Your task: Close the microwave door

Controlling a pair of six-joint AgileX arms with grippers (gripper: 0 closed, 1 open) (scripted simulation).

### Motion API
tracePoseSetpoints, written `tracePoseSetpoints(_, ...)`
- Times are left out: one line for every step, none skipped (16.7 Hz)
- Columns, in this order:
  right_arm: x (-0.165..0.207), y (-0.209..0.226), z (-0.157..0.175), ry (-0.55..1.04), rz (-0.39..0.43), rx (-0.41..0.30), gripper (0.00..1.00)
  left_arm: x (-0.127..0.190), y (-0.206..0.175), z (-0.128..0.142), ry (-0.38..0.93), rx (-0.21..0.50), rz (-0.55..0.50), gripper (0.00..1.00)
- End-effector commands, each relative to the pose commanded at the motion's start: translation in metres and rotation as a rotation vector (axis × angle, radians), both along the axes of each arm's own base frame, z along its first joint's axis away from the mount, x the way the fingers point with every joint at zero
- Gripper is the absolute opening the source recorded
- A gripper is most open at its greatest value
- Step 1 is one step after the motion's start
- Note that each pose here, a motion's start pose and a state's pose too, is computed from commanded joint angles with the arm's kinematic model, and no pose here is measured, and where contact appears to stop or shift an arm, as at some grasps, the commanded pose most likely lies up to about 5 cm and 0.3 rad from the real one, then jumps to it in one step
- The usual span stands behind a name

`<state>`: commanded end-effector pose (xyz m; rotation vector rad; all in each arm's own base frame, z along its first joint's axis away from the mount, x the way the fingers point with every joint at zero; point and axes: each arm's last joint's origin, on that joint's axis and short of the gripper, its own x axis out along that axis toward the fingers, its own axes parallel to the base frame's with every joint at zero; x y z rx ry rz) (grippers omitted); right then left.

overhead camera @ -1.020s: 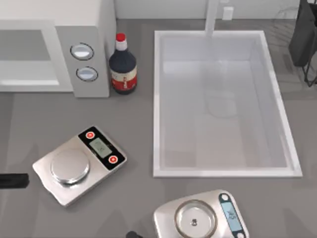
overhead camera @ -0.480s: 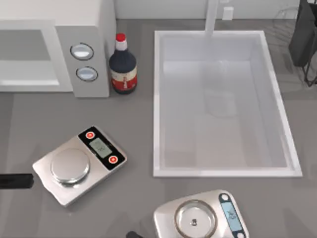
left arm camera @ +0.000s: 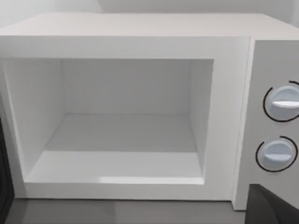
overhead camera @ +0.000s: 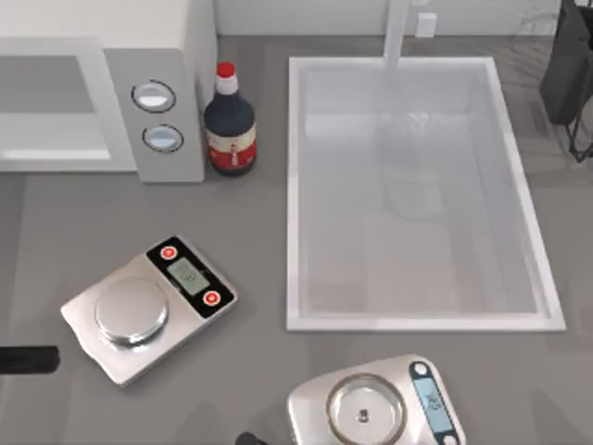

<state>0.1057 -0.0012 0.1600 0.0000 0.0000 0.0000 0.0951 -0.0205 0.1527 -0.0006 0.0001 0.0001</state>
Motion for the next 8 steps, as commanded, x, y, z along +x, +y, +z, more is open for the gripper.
tracePoseSetpoints(0.0000,0.0000,0.0000,0.000,0.000,0.000,1.00,0.0000,0.0000,0.0000,0.000,0.000,0.000,0.00)
tracePoseSetpoints(0.0000,0.0000,0.0000,0.000,0.000,0.000,1.00,0.0000,0.0000,0.0000,0.000,0.000,0.000,0.00)
tracePoseSetpoints(0.0000,0.0000,0.0000,0.000,0.000,0.000,1.00,-0.0003,-0.0002,0.0013,-0.003,-0.001,-0.002,0.00)
tracePoseSetpoints(0.0000,0.0000,0.0000,0.000,0.000,0.000,1.00,0.0000,-0.0005,0.0010,-0.001,0.000,-0.002,0.00)
tracePoseSetpoints(0.0000,0.0000,0.0000,0.000,0.000,0.000,1.00,0.0007,-0.0017,-0.0001,0.002,0.001,-0.002,0.00)
tracePoseSetpoints(0.0000,0.0000,0.0000,0.000,0.000,0.000,1.00,0.0016,-0.0037,-0.0014,0.004,0.002,-0.002,0.00)
tracePoseSetpoints(0.0000,0.0000,0.0000,0.000,0.000,0.000,1.00,0.0025,-0.0061,-0.0023,0.000,0.000,-0.002,0.00)
tracePoseSetpoints(0.0000,0.0000,0.0000,0.000,0.000,0.000,1.00,0.0034,-0.0086,-0.0028,-0.009,-0.003,-0.002,0.00)
